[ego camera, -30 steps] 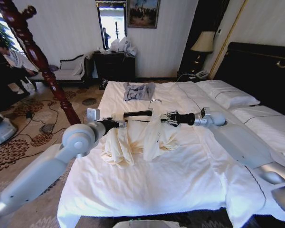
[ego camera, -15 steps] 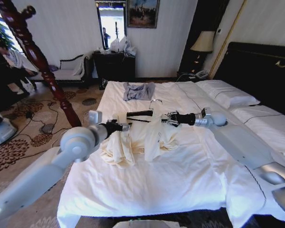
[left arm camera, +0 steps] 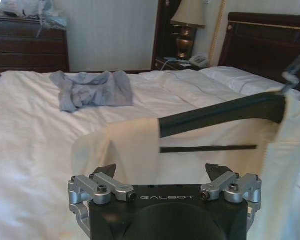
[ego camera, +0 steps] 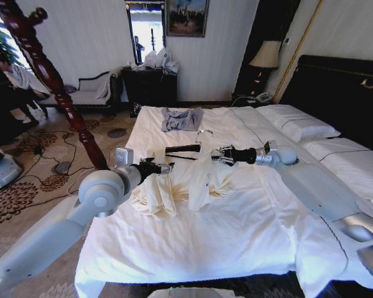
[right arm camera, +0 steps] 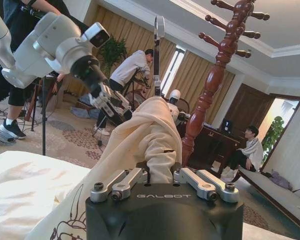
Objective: Pick up the clothes from the bed and hang them on the clothes hanger.
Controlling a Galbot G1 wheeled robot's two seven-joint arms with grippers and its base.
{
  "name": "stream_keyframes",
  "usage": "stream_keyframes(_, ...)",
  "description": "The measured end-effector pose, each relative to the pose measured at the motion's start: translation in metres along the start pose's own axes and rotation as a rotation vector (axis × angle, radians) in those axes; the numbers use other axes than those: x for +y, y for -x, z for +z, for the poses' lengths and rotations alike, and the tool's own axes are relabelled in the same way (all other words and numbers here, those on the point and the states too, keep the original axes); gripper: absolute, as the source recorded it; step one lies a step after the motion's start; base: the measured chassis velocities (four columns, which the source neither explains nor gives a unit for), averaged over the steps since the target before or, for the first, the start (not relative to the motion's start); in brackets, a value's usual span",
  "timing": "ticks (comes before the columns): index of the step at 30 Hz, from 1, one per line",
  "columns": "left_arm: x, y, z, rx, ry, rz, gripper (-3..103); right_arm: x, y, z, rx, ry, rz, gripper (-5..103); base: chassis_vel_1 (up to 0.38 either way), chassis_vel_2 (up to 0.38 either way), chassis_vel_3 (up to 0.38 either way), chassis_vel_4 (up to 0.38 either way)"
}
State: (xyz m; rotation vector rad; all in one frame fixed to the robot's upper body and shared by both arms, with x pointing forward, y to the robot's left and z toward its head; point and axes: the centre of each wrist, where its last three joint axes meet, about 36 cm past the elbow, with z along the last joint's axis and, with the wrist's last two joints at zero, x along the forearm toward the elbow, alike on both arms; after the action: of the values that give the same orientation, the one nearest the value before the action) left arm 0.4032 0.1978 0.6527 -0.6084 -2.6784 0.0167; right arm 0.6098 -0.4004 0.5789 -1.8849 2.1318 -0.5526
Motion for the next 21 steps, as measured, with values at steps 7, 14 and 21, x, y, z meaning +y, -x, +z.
stream_keyframes(7, 0.007, 0.016, -0.002, -0.019, -0.017, -0.015, 100, 0.000, 0.002, 0.000, -0.004, 0.000, -0.002, 17, 0.000, 0.000, 0.000, 0.000)
stream_keyframes(14, 0.005, 0.024, 0.000, -0.046, 0.000, 0.007, 72, 0.000, 0.002, 0.002, -0.003, 0.003, 0.000, 17, 0.000, 0.000, 0.000, 0.000)
stream_keyframes(21, 0.003, 0.024, -0.001, -0.060, 0.003, 0.028, 51, 0.000, 0.001, 0.001, 0.000, 0.001, 0.001, 17, 0.000, 0.000, 0.000, 0.000)
